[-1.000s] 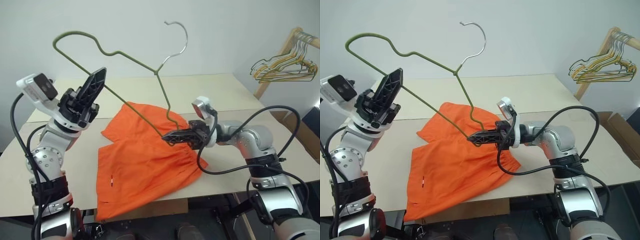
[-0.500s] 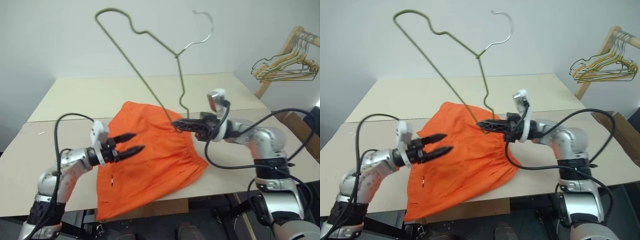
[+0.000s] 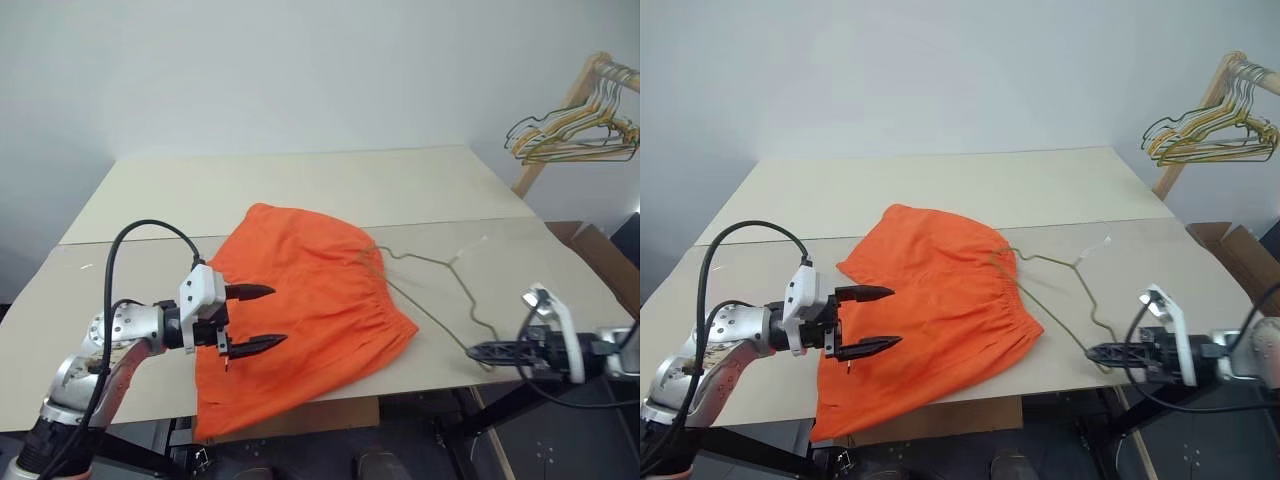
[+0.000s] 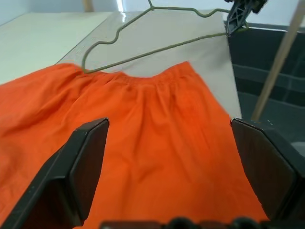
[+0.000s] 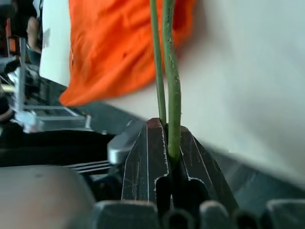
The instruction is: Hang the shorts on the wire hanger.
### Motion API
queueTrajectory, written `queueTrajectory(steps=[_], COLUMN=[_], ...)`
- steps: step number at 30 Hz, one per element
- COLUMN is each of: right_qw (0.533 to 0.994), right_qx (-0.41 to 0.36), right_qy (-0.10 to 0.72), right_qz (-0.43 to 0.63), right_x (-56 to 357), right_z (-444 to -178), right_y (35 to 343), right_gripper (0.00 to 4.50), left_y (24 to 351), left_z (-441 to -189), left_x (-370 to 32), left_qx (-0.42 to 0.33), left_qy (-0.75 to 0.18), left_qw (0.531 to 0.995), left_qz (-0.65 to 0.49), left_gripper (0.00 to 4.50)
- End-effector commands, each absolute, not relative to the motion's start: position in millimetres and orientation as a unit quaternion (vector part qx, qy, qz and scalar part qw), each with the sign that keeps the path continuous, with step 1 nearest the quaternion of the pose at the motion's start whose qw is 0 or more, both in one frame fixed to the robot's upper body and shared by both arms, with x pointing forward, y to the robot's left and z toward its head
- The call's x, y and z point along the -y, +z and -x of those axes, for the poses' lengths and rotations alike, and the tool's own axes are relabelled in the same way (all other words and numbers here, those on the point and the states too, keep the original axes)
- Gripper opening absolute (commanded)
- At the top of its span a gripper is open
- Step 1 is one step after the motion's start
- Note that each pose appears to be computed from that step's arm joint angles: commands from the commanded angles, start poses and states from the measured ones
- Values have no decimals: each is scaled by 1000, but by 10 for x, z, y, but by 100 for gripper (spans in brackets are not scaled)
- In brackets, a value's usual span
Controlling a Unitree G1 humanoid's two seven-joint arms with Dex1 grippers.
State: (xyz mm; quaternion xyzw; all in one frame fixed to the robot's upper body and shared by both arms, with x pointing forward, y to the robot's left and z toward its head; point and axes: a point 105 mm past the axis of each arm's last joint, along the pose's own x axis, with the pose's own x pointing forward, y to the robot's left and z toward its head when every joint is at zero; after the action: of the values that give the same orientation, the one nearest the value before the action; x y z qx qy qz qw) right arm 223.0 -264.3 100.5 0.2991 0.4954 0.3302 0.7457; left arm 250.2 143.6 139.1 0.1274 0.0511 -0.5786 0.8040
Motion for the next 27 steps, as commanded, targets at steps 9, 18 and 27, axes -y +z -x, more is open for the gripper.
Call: queueTrajectory(steps=[9,18,27], right_qw=[742,729,717], right_qx=[-510,-485,-479], right_qy=[293,341,368], right_qz=[-322,-343,-348], right_x=[2984,2820,2703], right_z=[-2203,-2242,-2242], right_y=[922,978,961], right_gripper=[0,0,0], left_y=[1467,1397,1315], left_z=[-2475,-2441,-2432], left_x=[-1377,-1401,-1393], left_qx=[-39,-57,-69], left_qy=[-597,-594,-587], left_qw=[789,790,794], left_qz=[-139,-140,-142], left_gripper=[441,441,441])
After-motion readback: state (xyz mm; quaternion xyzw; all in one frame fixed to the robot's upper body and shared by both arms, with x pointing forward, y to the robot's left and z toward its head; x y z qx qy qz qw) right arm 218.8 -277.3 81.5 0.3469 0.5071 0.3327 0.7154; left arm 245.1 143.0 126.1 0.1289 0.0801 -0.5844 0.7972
